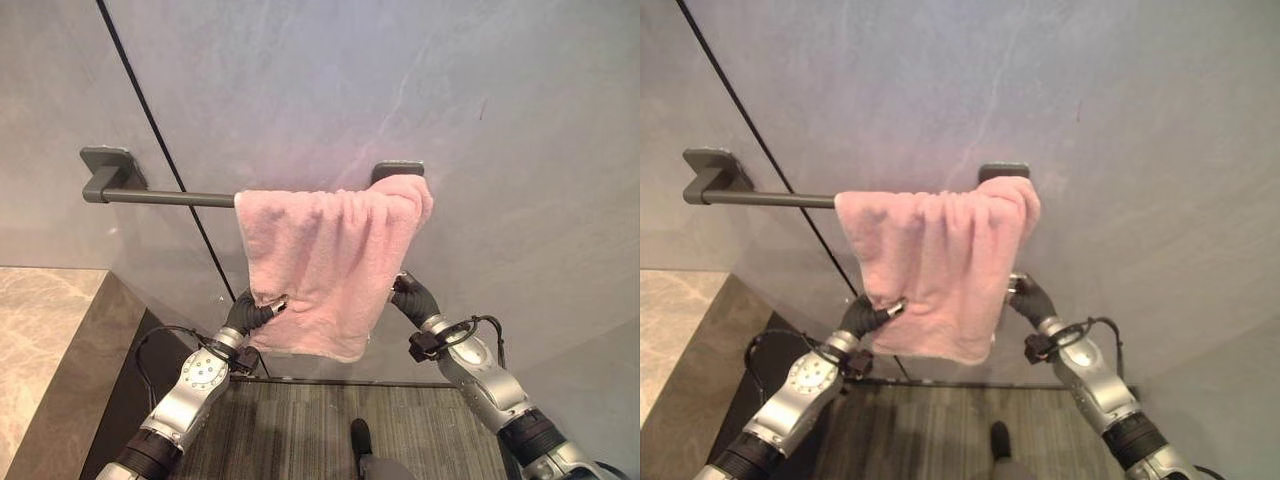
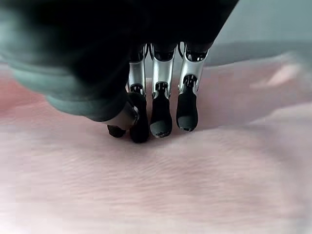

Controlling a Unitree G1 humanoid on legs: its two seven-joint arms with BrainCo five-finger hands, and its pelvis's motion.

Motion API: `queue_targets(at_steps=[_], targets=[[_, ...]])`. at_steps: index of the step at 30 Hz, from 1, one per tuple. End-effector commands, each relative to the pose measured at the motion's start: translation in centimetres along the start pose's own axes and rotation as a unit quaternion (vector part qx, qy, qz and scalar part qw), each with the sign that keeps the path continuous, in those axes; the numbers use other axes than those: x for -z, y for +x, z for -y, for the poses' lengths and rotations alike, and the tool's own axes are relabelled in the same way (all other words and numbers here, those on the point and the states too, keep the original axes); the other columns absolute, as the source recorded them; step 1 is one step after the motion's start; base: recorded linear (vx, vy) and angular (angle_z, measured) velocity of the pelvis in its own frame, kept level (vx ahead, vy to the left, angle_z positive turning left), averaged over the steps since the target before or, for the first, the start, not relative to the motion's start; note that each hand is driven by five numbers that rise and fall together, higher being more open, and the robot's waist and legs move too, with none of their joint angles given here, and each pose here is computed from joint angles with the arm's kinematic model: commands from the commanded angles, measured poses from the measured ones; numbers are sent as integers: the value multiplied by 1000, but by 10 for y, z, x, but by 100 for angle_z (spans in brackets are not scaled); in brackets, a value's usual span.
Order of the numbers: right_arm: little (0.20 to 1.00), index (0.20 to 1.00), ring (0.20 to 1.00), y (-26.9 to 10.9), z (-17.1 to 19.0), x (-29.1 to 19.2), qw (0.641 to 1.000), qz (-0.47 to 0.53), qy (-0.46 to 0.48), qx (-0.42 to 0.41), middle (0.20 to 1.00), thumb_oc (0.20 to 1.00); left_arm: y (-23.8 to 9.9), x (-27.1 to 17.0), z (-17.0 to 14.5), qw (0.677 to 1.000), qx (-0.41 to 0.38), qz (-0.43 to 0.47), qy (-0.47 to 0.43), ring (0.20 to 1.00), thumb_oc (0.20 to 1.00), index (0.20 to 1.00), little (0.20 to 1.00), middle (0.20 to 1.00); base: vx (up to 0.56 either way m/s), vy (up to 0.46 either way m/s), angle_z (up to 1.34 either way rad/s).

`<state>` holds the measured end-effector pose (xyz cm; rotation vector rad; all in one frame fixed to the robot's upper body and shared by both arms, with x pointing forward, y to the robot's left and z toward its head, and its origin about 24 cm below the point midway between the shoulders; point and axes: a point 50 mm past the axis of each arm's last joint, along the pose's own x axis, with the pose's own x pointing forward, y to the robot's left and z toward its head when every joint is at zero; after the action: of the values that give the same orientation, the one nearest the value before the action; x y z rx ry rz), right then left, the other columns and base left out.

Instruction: Put brush and paste in cup on sink, flatten towel.

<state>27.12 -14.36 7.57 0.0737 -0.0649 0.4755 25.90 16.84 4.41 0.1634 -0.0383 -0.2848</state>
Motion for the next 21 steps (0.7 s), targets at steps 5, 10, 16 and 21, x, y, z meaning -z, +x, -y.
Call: queue_targets(at_steps=[5, 10, 16, 21], targets=[[200, 200, 200, 0, -11, -66, 985, 171, 5, -36, 200, 200, 2, -50, -10, 993, -14, 118, 0, 200, 200, 200, 200, 200, 0, 0, 0], [200, 200, 200, -3, -21, -84, 975, 211, 8, -67, 200, 200, -3, -73, -14, 984, -28, 176, -25, 200, 200, 200, 200, 200, 0, 0, 0], [200, 200, 200, 3, -28, -85, 976, 195, -45, -91, 200, 200, -10, -81, -21, 978, -53, 200, -43, 200, 200, 200, 200, 200, -5, 0, 0], [200, 200, 200, 9, -33, -66, 984, 151, -27, -96, 200, 200, -11, -72, -23, 981, -67, 177, -43, 200, 200, 200, 200, 200, -17, -1, 0]])
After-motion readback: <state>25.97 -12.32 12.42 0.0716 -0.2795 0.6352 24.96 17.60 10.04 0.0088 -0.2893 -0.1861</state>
